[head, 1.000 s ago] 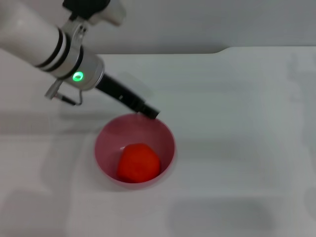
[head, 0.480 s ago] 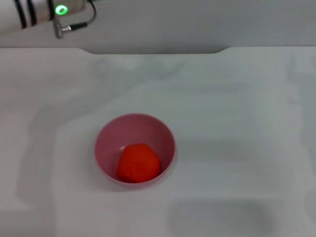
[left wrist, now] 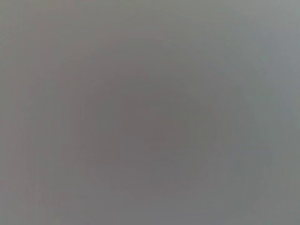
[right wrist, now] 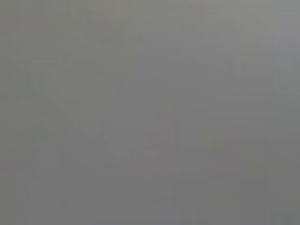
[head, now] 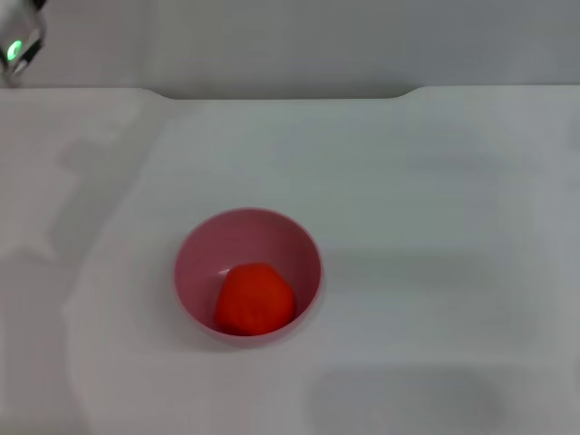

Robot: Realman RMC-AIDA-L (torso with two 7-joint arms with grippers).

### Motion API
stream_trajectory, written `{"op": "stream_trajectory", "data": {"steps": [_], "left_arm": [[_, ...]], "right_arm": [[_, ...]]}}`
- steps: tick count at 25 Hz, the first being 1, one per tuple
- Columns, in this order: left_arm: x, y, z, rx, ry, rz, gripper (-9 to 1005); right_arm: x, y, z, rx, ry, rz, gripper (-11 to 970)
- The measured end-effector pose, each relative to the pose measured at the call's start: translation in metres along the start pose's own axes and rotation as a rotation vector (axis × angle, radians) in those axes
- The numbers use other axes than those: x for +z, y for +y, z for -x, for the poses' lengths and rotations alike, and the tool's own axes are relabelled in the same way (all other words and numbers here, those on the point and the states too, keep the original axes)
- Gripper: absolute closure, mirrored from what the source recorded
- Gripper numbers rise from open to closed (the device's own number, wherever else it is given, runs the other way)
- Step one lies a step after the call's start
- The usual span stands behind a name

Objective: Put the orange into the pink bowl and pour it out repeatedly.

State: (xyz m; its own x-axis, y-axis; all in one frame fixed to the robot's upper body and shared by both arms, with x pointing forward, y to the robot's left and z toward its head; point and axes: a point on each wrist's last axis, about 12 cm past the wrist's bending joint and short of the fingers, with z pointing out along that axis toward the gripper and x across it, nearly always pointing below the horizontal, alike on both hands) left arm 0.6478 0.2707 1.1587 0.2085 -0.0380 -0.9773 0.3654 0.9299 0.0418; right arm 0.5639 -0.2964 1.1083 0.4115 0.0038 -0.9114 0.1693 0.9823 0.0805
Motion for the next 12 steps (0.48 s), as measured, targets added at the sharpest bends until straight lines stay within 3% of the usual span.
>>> {"op": "stream_trajectory", "data": {"steps": [5,12], "left_arm": [[-0.026,0.026,-0.024,0.065,0.023,0.243,301],[-0.053,0.038,-0.041,0.114,0.054,0.372,301]], "right_arm": [[-0.003,-0.023,-0.005,-0.036,0.022,-0.081,404],[-0.001,-0.033,-0.011,-0.055,0.047,-0.128,404]]}}
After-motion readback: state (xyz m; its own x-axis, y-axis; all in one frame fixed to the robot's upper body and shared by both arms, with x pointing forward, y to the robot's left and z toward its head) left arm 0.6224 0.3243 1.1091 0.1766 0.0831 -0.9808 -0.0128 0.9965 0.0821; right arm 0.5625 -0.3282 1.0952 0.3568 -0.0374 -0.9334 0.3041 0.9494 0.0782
